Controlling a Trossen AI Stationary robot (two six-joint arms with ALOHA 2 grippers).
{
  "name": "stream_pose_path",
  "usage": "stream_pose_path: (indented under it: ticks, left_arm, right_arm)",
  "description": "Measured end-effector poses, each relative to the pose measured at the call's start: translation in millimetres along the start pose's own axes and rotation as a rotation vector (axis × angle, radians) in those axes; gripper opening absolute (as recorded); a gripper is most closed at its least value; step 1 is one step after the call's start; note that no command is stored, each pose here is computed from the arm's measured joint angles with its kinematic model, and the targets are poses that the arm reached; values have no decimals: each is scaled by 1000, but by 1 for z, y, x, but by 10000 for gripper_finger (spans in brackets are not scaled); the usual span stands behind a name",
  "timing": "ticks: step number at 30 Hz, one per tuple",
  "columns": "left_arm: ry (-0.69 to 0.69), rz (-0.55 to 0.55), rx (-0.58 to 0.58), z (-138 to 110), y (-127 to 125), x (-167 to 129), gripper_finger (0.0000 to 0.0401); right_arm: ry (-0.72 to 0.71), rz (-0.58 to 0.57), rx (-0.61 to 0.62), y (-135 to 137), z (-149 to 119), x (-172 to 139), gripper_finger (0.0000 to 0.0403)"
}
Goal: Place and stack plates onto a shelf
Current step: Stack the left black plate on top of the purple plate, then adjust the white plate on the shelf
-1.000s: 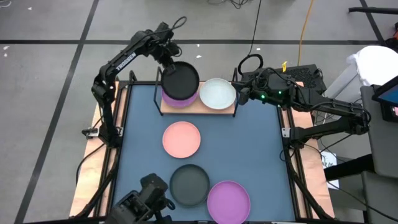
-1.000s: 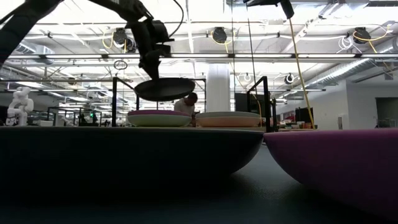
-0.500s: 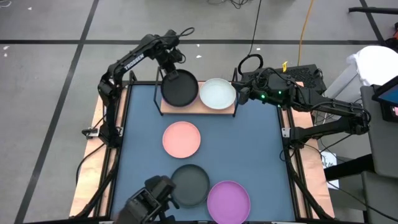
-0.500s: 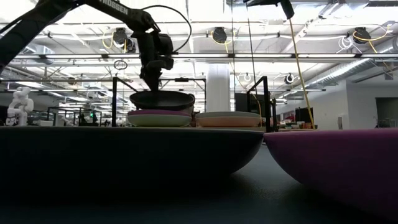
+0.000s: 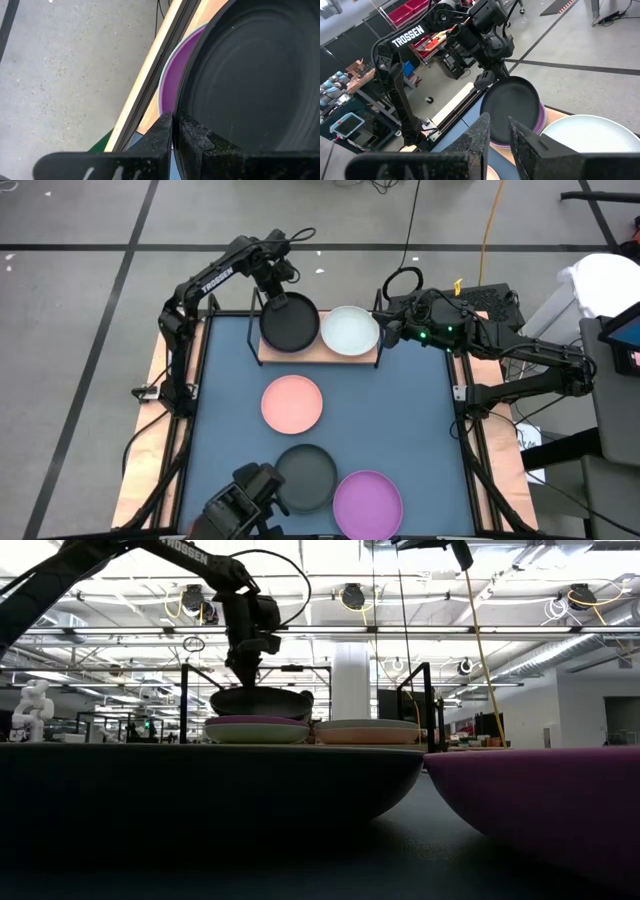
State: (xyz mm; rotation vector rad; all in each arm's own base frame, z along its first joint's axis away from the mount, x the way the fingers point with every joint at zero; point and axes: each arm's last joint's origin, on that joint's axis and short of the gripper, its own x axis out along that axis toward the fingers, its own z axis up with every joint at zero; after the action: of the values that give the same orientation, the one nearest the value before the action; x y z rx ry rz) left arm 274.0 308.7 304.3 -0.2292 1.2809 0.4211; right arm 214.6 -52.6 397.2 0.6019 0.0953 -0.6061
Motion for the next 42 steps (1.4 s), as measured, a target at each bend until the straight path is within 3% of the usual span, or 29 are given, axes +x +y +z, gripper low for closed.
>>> stream_pose_path:
  ticks: [8,15,19,27,34,42]
  left_arm:
    - [2,-1,-18,0,0,0,36]
    - [2,-1,-41,0,0,0,125]
    - [-15,-37,-66,0,-4,-5,149]
    - [-90,-118,52,6,-51,-35,103]
    - [-60,-221,154,13,-109,-39,77]
    - [38,-196,-62,11,-136,-1,76]
  right_arm:
    - [0,0,-6,0,0,0,55]
    - [2,3,-6,0,0,0,55]
    - [3,3,-7,0,0,0,55]
    - [4,5,-7,0,0,0,55]
    - [7,4,-12,0,-1,0,55]
    - [10,2,-20,0,-1,0,55]
